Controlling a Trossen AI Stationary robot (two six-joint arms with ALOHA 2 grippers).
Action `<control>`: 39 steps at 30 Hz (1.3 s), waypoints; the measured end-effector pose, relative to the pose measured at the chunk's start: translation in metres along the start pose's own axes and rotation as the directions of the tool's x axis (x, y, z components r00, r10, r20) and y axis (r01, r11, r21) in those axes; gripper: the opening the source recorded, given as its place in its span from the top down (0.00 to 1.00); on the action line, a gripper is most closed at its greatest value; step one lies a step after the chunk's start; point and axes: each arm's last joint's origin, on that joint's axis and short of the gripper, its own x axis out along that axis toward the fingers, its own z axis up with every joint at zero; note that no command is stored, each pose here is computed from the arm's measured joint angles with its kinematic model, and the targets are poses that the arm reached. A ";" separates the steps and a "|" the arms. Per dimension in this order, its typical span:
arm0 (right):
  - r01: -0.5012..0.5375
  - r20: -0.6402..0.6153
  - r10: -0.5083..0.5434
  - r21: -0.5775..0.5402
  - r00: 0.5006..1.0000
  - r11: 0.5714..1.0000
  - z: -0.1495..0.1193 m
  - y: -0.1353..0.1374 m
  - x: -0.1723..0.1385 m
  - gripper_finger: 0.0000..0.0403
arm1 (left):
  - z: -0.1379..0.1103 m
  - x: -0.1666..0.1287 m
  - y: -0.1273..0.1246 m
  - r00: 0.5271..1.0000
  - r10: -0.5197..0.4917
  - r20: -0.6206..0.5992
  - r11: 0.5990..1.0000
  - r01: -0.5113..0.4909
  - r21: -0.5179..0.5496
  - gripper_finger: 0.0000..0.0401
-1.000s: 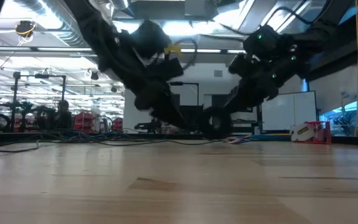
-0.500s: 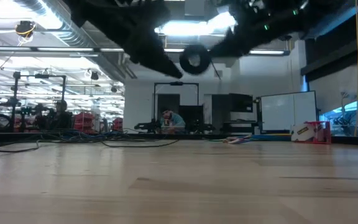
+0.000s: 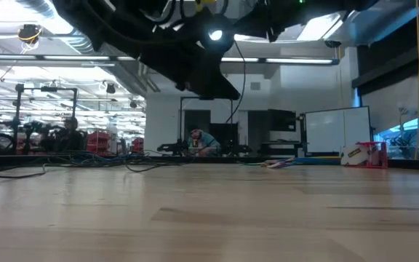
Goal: Coiling cords
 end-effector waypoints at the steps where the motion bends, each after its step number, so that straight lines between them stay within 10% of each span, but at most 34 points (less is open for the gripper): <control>1: 0.003 0.001 -0.003 0.000 1.000 1.000 0.000 0.000 0.000 0.99 | -0.002 0.002 0.000 1.000 0.003 -0.004 1.000 -0.003 -0.008 0.68; 31: -0.009 -0.037 0.007 -0.058 0.999 0.998 -0.003 0.000 -0.001 0.99 | -0.018 0.035 0.021 1.000 -0.016 0.005 0.990 0.016 -0.139 0.69; 39: -0.012 -0.041 0.009 -0.058 0.999 0.998 -0.003 0.001 -0.001 0.99 | -0.028 0.041 0.020 0.999 -0.014 -0.029 0.994 0.011 -0.109 0.90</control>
